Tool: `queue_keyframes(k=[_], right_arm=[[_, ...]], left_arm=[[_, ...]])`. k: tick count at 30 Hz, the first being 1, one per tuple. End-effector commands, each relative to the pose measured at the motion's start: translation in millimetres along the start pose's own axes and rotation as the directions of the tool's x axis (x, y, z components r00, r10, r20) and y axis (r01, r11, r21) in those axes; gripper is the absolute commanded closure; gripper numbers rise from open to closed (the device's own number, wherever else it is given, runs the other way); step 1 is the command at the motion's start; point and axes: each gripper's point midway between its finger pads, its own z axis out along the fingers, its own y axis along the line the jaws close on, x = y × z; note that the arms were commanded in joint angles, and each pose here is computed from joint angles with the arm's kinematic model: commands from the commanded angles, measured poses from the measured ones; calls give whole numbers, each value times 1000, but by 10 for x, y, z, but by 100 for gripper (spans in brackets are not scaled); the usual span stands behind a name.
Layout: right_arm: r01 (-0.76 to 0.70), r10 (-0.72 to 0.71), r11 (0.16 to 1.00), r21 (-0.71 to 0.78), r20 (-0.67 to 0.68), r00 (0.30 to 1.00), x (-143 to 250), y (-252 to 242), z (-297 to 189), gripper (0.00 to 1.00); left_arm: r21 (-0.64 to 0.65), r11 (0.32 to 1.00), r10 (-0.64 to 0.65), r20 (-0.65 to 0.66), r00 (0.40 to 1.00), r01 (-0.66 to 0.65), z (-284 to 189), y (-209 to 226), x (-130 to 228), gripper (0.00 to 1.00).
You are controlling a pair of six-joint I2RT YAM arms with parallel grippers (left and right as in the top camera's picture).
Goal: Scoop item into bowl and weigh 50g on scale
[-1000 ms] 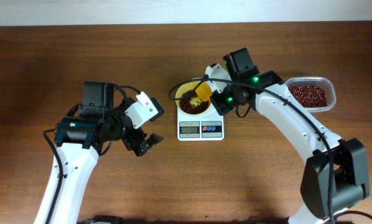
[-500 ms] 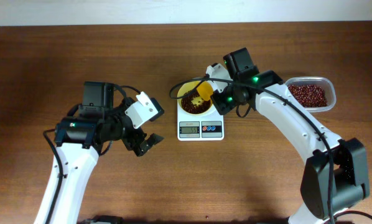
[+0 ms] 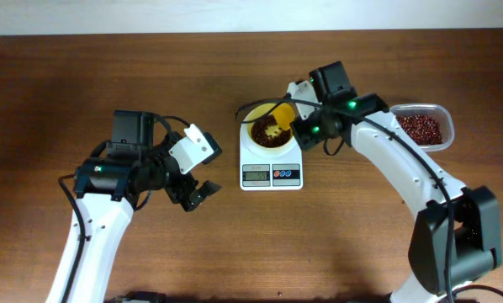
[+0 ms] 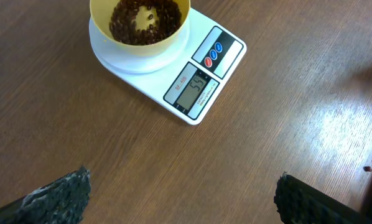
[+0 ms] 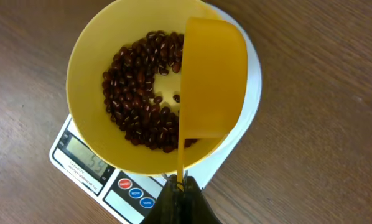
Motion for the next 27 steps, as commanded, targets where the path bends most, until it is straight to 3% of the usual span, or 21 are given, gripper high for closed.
queue_keyframes(k=[1,5,10,12,14,17,19,22,25,27], right_arm=[[-16,16,1000,-18,12,1000,-38,13,25,96],[-1,9,990,-140,61,998,-129,262,-140,96],[36,-18,994,-104,175,984,-237,389,-845,96],[55,-50,998,-10,276,960,-367,338,-1218,96],[1,-74,983,184,389,918,-479,124,-1722,96],[-136,-87,885,446,445,891,-414,-275,-2251,96],[-306,-26,805,509,545,838,-337,-494,-2670,96],[-559,182,707,433,653,735,55,-806,-3032,96],[-678,421,627,384,565,710,543,-907,-2783,96],[-680,521,641,356,449,726,740,-828,-2543,96]], left_arm=[[0,1000,7,0,1000,-7,-3,5,13,1],[1,1000,6,0,1000,-6,-2,5,14,1],[0,1000,7,0,1000,-7,-3,5,13,1],[0,1000,7,0,1000,-7,-3,5,13,1],[0,1000,7,0,1000,-7,-3,6,13,1],[0,1000,6,0,1000,-6,-3,5,13,1],[0,1000,7,0,1000,-7,-3,5,13,1],[0,1000,7,0,1000,-7,-3,6,13,1],[0,1000,7,0,1000,-7,-3,5,13,1],[0,1000,7,0,1000,-7,-3,6,13,1]])
